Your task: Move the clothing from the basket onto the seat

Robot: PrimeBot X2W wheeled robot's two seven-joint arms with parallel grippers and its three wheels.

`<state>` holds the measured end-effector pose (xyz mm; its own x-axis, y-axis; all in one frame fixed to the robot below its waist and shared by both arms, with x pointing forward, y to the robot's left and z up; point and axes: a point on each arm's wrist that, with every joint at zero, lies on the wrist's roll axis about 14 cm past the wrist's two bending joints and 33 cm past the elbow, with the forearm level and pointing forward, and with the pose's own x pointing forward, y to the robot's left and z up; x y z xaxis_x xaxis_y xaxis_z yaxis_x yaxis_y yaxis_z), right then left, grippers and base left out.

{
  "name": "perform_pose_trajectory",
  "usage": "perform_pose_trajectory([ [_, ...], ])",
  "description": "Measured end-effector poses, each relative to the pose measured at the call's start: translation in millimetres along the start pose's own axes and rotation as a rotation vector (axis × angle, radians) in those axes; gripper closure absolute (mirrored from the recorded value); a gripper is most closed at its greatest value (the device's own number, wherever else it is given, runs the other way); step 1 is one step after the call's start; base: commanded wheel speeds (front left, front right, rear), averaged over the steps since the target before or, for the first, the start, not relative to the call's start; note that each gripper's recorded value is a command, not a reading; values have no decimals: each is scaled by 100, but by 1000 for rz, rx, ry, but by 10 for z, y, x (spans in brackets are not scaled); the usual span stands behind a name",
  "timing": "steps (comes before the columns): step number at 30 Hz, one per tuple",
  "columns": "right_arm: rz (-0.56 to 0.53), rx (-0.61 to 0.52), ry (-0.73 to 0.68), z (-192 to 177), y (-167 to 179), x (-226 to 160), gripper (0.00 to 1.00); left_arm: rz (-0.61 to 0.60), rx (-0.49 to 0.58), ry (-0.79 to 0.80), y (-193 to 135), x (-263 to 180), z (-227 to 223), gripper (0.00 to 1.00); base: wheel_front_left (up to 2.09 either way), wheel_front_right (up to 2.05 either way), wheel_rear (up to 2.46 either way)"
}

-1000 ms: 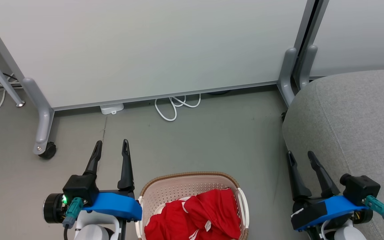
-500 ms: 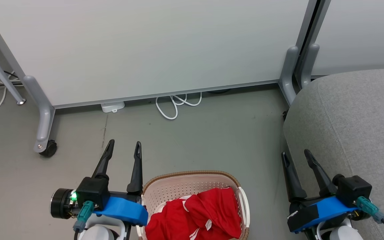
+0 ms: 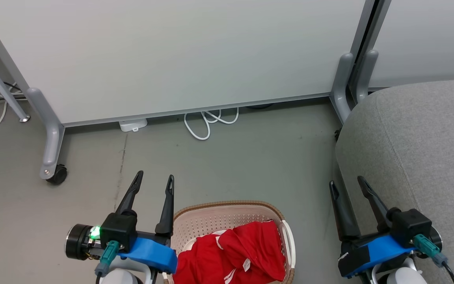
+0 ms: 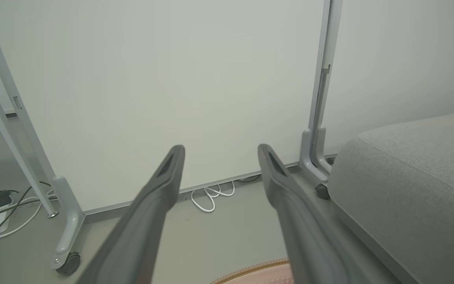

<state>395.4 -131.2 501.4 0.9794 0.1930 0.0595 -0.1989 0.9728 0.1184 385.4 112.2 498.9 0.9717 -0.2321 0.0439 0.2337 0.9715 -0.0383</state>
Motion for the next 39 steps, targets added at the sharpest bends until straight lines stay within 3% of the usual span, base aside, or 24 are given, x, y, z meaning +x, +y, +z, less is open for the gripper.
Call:
perform_pose_trajectory([
  [27, -2, -30, 8, -29, -21, -18, 0, -10, 24, 14, 3, -17, -53, 0, 0, 0, 0],
  [39, -11, -26, 16, -70, -73, 71, 0, -87, 57, 75, -118, 178, -247, 0, 0, 0, 0],
])
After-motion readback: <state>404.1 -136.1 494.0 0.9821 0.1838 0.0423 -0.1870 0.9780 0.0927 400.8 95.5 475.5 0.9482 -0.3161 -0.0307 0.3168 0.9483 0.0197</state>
